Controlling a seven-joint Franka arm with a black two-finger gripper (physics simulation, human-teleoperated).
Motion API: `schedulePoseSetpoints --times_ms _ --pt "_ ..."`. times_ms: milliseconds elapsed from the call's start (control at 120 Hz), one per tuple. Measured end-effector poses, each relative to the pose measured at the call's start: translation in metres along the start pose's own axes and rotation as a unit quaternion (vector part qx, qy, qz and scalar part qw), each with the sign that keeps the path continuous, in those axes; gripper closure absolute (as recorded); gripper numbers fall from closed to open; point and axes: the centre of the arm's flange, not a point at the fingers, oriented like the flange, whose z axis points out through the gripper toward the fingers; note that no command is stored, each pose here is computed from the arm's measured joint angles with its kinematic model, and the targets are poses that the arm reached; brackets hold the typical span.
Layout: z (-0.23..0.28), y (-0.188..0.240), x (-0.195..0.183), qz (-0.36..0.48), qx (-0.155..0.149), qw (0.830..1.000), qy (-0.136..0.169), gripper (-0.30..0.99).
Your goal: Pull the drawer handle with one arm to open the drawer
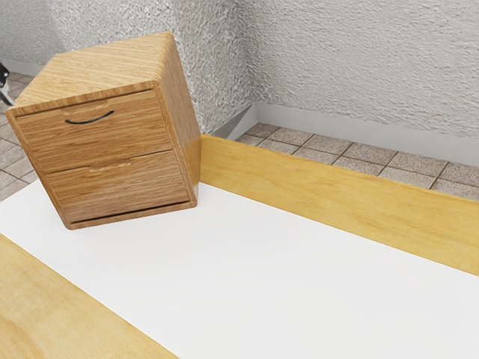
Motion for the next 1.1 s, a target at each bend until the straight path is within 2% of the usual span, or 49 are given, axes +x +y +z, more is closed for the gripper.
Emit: schedulePoseSetpoints --times_ms 92,367,450,592,900,1100 --pt "0.052 -0.017 0.009 -0.047 0.001 0.999 -0.025 0.02" --pt "0.075 0.001 -0.011 -0.113 -0.058 0.992 -0.013 0.02" --pt "0.081 0.008 -0.01 -0.137 -0.063 0.989 -0.007 0.03" --pt "0.093 0.032 -0.037 -0.142 -0.067 0.988 -0.004 0.03" --pt "0.119 0.05 -0.04 -0.186 -0.059 0.981 0.002 0.03" --pt "0.114 0.055 -0.036 -0.207 -0.086 0.975 0.008 0.03"
